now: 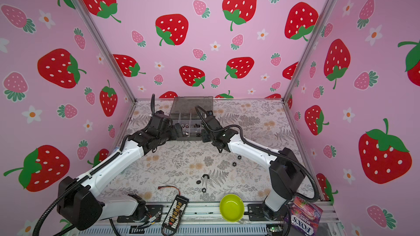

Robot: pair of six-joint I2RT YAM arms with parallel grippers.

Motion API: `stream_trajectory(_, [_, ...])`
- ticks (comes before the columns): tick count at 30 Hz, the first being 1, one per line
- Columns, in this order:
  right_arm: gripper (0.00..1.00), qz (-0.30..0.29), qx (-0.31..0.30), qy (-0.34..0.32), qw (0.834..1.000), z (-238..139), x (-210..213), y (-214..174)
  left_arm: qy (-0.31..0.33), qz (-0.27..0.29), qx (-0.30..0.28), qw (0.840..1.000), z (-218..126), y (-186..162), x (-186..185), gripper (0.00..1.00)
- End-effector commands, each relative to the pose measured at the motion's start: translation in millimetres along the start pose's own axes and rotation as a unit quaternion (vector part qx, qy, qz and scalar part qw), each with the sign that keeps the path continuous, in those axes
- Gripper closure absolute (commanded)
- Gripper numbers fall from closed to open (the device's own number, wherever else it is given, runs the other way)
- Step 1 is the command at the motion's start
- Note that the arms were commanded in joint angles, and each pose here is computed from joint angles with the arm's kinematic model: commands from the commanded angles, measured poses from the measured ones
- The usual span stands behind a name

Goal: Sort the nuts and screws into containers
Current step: 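Lift the black wing nut with the right gripper and carry it over the box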

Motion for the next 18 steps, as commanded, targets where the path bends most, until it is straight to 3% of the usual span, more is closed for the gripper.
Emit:
stream_trajectory(1, [1.0, -0.035, -0.009, 0.022, 0.999, 23.1, 12.4, 18.5, 0.012, -0.012, -0.014, 1.0, -3.5, -0.6, 6.8, 0.01])
stream_trajectory(8, [1.0, -0.063, -0.016, 0.035, 0.997, 70.7, 27.9, 40.9, 0.011, -0.012, -0.012, 1.0, -4.3, -3.2, 8.2, 0.01])
stream_trajectory(18, [1.0, -0.07, -0.009, 0.054, 0.996, 128.1, 35.7, 41.7, 0.008, -0.014, -0.013, 1.0, -6.3, -6.8, 9.8, 0.01])
Point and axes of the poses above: each gripper's point midway between its finger pads, its own z axis out along the fingers, its own x axis along the line the jaws close on, y = z × x, the point moved 2 cm from there along -z, back along the fingers, and after that the axes turned 6 degrees about z, right-handed, at the moved point
